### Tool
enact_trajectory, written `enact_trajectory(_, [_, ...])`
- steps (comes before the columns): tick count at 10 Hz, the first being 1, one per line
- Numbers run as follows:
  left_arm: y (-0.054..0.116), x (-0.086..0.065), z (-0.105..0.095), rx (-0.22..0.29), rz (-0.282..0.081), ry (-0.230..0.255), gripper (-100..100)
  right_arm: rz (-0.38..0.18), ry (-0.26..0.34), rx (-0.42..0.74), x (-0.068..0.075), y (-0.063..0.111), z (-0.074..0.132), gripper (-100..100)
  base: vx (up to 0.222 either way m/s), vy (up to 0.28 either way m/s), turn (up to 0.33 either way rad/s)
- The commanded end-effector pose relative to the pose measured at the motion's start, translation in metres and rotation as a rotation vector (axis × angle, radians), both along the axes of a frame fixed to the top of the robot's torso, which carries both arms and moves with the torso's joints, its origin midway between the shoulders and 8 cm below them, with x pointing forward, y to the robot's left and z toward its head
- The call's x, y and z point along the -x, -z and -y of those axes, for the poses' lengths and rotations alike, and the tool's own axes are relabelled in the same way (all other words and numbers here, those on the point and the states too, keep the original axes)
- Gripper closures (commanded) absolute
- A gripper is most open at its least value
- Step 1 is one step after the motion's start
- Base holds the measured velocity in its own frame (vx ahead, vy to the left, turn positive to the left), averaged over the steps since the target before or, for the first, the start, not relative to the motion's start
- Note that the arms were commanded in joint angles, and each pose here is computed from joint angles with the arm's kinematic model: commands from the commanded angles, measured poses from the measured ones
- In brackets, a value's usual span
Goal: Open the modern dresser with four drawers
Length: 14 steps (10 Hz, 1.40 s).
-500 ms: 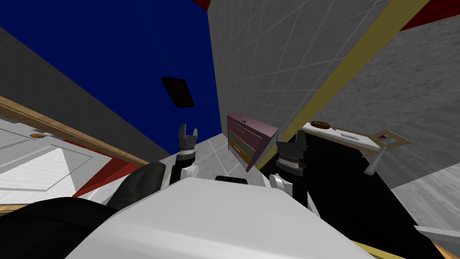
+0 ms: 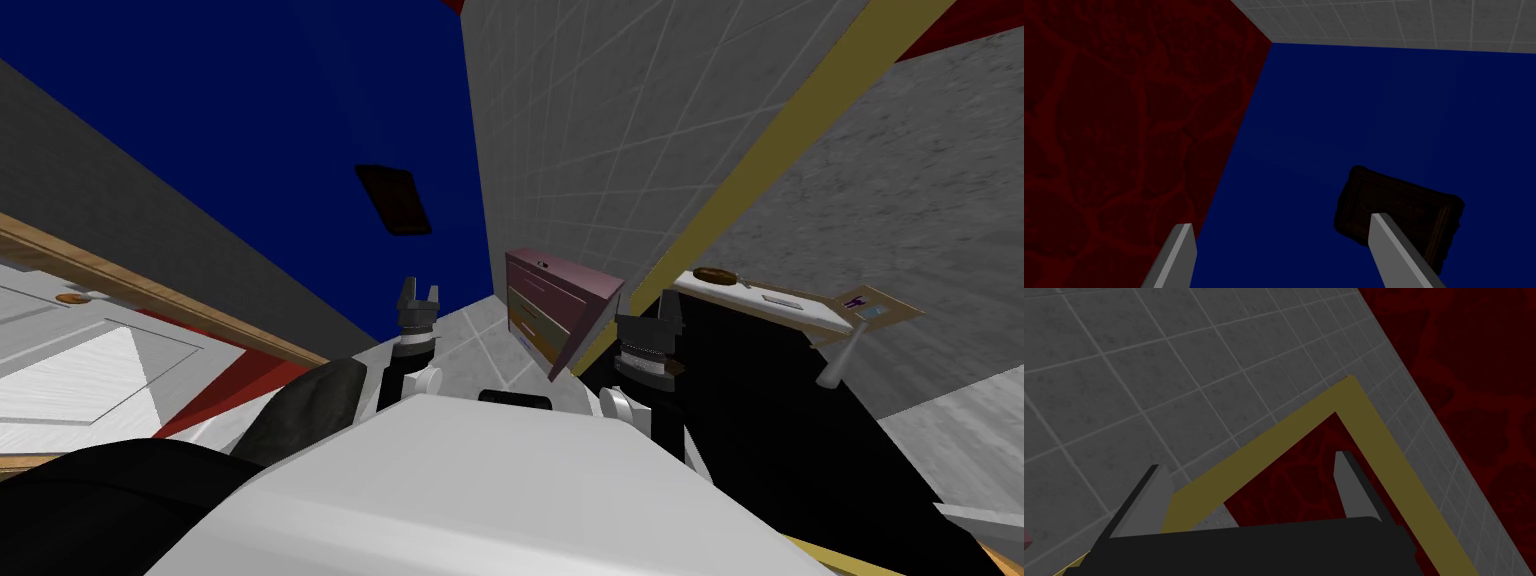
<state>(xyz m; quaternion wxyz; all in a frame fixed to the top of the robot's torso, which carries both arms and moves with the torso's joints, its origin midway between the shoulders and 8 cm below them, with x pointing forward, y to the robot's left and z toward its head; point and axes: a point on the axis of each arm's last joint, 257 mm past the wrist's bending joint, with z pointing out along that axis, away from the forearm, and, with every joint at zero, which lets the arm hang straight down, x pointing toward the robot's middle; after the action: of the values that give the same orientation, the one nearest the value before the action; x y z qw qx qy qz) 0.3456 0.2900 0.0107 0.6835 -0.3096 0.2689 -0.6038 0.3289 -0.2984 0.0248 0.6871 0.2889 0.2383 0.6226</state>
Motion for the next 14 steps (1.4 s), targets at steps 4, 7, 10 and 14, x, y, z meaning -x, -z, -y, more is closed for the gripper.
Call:
enact_trajectory(4, [0.0, 0.0, 0.0, 0.0, 0.0, 0.0, 0, 0.0, 0.0, 0.0, 0.0, 0.0, 0.0, 0, 0.0, 0.0, 0.0])
enact_trajectory(7, [0.0, 0.0, 0.0, 0.0, -0.001, 0.0, 0, -0.066, 0.029, 0.143, -0.004, 0.008, -0.006, -100, 0.085, 0.055, -0.088])
enact_trajectory(10, [0.0, 0.0, 0.0, 0.0, -0.001, 0.0, 0, -0.132, 0.08, 0.286, -0.006, 0.018, -0.008, -100, 0.116, 0.079, -0.109])
enact_trajectory(14, [0.0, 0.0, 0.0, 0.0, -0.001, 0.0, 0, -0.232, 0.178, 0.513, -0.008, 0.036, -0.007, -100, 0.155, 0.106, -0.141])
